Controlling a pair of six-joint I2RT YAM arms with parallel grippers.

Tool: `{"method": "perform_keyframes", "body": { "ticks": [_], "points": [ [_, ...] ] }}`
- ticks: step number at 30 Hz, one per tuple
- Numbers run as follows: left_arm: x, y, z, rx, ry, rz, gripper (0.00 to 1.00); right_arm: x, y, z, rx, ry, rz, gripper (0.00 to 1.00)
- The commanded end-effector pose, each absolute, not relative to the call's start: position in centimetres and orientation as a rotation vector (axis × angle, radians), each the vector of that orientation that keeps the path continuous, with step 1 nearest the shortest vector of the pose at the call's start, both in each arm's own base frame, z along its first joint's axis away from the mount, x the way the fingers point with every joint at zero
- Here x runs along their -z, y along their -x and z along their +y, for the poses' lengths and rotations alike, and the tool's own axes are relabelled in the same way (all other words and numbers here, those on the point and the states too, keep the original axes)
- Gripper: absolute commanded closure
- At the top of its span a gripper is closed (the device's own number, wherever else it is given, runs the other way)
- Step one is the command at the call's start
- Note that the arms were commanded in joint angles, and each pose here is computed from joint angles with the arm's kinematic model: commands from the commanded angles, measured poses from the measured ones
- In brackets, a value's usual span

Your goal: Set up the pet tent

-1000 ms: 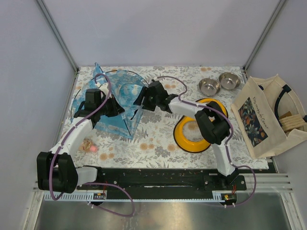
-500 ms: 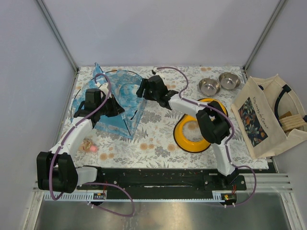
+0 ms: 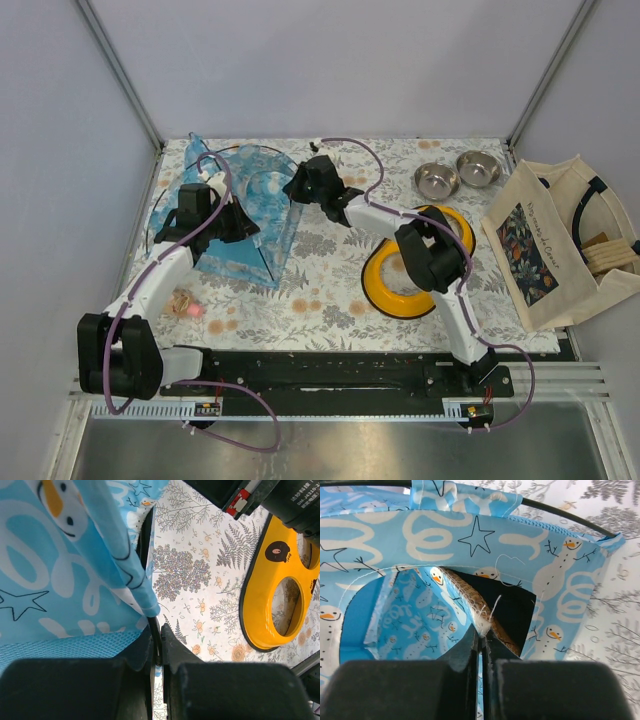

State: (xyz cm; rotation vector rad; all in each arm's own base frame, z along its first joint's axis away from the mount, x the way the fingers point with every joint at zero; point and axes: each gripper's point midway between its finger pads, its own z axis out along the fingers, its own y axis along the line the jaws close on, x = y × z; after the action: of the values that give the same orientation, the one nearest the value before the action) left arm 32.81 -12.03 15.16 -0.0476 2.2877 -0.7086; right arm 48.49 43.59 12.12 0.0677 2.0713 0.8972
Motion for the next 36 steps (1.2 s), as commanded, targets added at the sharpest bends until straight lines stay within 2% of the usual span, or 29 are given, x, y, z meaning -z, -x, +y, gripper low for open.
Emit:
{"method": "perform_keyframes", "body": {
  "ticks": [1, 8, 16, 17, 18, 22, 24, 29, 36],
  "points": [
    [-14.1, -31.6, -12.8, 0.759, 0.022, 2.369, 1.0, -16.1, -48.4, 47.9, -1.174, -0.074, 1.937, 1.0],
    [-14.2, -31.3, -13.5, 0.812, -0.053, 2.368, 1.0, -12.9, -47.5, 52.4, -1.357, -0.235, 2.055, 1.0],
    [-14.8, -29.4, -15.8, 0.949, -0.223, 2.329, 1.0, -10.2, -48.2, 51.8, -1.205, -0.319, 2.144, 0.99],
    [-14.8, -29.2, -16.1, 0.966, -0.238, 2.329, 1.0, -10.2, -48.4, 51.3, -1.175, -0.33, 2.134, 0.96],
    [-14.8, -29.1, -16.2, 0.971, -0.243, 2.328, 1.0, -10.4, -48.5, 50.8, -1.155, -0.332, 2.127, 0.89],
    [-14.2, -29.4, -15.4, 0.896, -0.19, 2.367, 1.0, -10.3, -49.3, 47.3, -1.01, -0.412, 2.097, 0.44],
    [-14.0, -29.5, -15.0, 0.861, -0.168, 2.381, 1.0, -10.7, -49.4, 45.6, -0.969, -0.425, 2.078, 0.32],
    [-13.7, -29.5, -14.6, 0.831, -0.155, 2.382, 1.0, -14.1, -47.2, 42.1, -0.97, -0.363, 2.035, 0.23],
    [-14.6, -28.6, -16.8, 0.986, -0.276, 2.322, 1.0, -15.4, -44.3, 35.5, -0.695, -0.333, 2.09, 0.13]
  ]
}}
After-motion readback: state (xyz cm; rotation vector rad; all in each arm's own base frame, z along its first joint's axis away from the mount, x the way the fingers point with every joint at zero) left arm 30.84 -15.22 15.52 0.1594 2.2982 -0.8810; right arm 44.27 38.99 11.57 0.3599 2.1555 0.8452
